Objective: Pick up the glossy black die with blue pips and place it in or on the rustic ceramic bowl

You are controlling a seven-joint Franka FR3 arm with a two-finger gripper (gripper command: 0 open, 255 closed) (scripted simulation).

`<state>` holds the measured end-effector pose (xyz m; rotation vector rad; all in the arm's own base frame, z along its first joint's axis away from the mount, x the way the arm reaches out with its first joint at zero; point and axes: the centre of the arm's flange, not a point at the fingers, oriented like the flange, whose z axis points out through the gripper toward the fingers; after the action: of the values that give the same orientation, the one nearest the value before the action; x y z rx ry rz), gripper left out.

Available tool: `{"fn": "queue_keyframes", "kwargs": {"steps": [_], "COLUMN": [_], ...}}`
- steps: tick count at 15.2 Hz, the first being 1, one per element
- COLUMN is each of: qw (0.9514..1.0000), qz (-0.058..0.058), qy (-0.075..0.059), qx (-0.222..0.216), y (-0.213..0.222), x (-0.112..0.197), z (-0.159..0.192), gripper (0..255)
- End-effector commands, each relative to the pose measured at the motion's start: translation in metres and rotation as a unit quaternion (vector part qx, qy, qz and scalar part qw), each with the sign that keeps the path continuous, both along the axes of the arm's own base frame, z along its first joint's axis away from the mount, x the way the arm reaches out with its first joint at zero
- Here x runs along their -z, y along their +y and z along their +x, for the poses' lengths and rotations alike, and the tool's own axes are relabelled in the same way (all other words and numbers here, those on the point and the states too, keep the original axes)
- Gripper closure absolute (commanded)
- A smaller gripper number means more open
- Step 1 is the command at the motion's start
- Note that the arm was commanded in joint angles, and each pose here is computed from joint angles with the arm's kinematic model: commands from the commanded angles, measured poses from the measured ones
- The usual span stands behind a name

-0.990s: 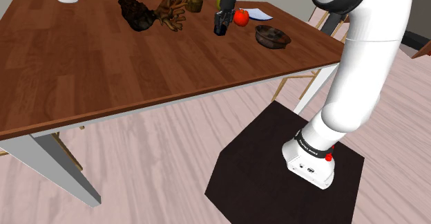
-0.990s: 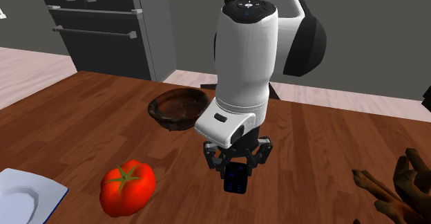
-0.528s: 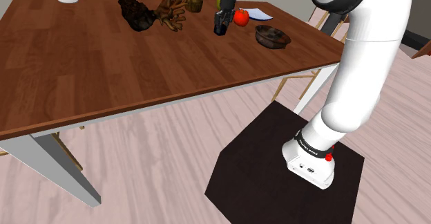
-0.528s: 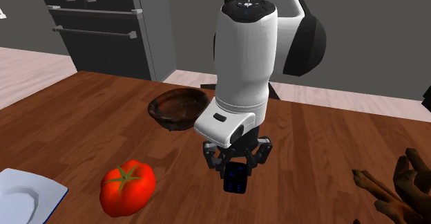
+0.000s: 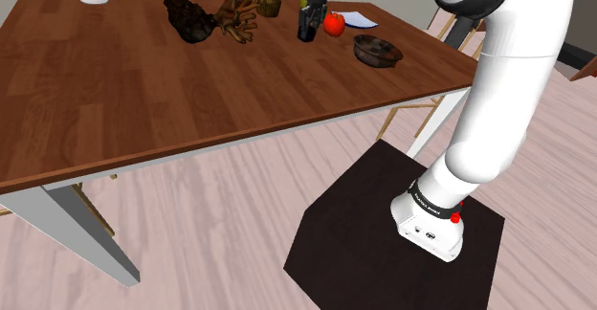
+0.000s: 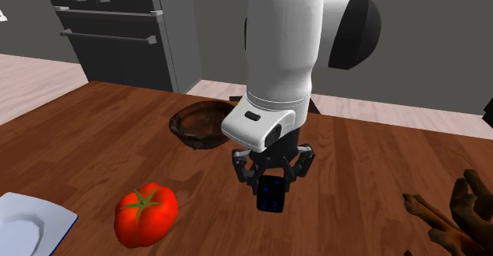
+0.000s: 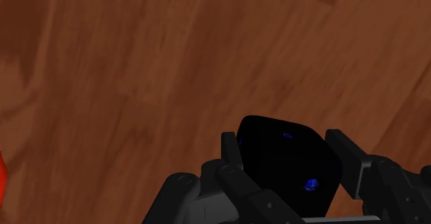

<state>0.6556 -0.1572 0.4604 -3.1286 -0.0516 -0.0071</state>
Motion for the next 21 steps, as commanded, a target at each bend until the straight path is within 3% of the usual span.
{"fn": "queue_keyframes", "kwargs": {"steps": [1, 21], "qw": [1.0000, 1.0000], "qz": [0.000, 0.000], "qy": [0.000, 0.000], "qx": [0.000, 0.000], "y": [0.000, 0.000], "x": [-0.011, -0.116], "z": [0.000, 0.000], "gripper": [255, 255]}}
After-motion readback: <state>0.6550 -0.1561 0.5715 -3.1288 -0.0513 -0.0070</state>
